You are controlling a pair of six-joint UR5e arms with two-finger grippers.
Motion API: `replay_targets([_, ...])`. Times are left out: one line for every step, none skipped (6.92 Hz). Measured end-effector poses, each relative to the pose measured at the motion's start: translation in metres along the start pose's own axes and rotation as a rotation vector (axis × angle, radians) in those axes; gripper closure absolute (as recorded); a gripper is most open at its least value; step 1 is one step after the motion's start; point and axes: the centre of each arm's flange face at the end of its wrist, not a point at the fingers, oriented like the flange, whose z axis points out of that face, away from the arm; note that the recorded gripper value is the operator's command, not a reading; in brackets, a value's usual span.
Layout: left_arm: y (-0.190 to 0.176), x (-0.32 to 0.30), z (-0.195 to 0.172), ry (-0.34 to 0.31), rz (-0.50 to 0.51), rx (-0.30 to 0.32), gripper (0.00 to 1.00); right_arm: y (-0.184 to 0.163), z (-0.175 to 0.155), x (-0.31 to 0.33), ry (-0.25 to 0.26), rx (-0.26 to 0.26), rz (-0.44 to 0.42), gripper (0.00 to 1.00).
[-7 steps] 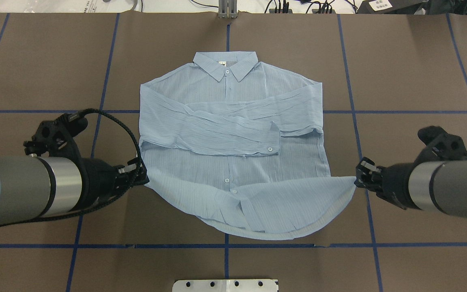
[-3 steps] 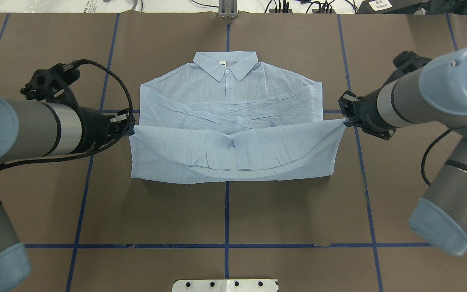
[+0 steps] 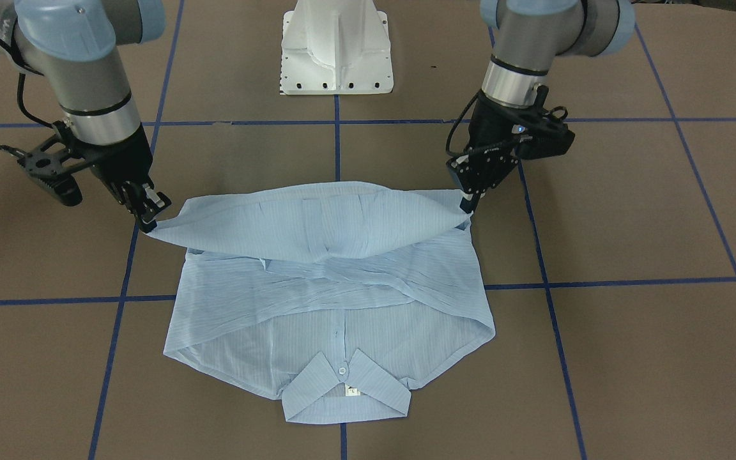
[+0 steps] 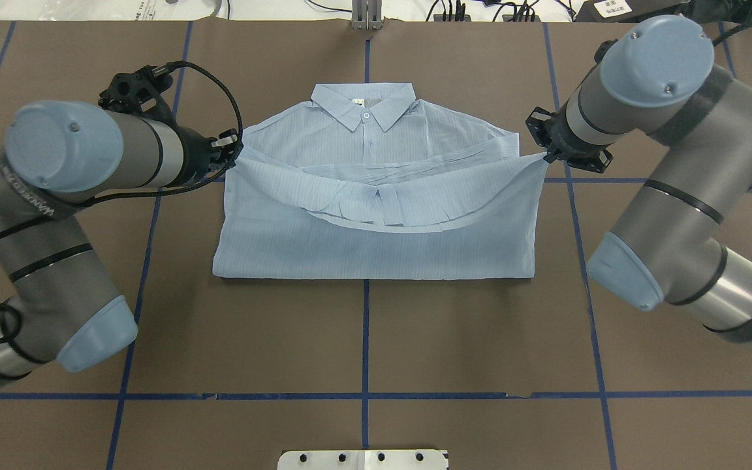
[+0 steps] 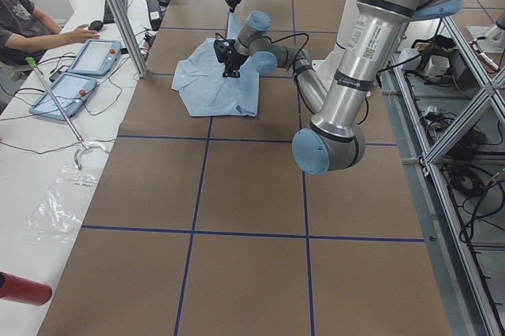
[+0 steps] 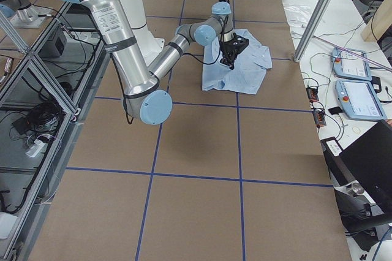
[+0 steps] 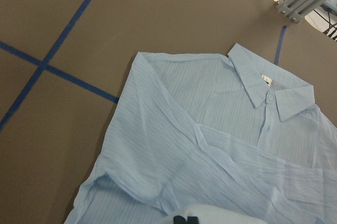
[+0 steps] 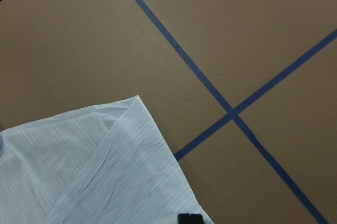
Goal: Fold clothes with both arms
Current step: 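Lift the hem with both grippers and fold it toward the collar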
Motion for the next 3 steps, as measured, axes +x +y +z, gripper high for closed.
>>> replay_targets([-0.02,-0.001,0.036,-0.003,-0.01,0.024,1.0,-0.011,0.021,-0.024,0.025,0.008,0.003,1.0])
replay_targets([-0.039,-0.005,0.062,-0.008,-0.017,0.046,1.0,-0.025,0.043,-0.042,0.021,0.017,0.011,1.0])
replay_targets([-0.055,-0.006,0.081,-0.018,-0.022,0.064,1.0,-0.041,0.067,-0.051,0.0,0.025,0.019,1.0])
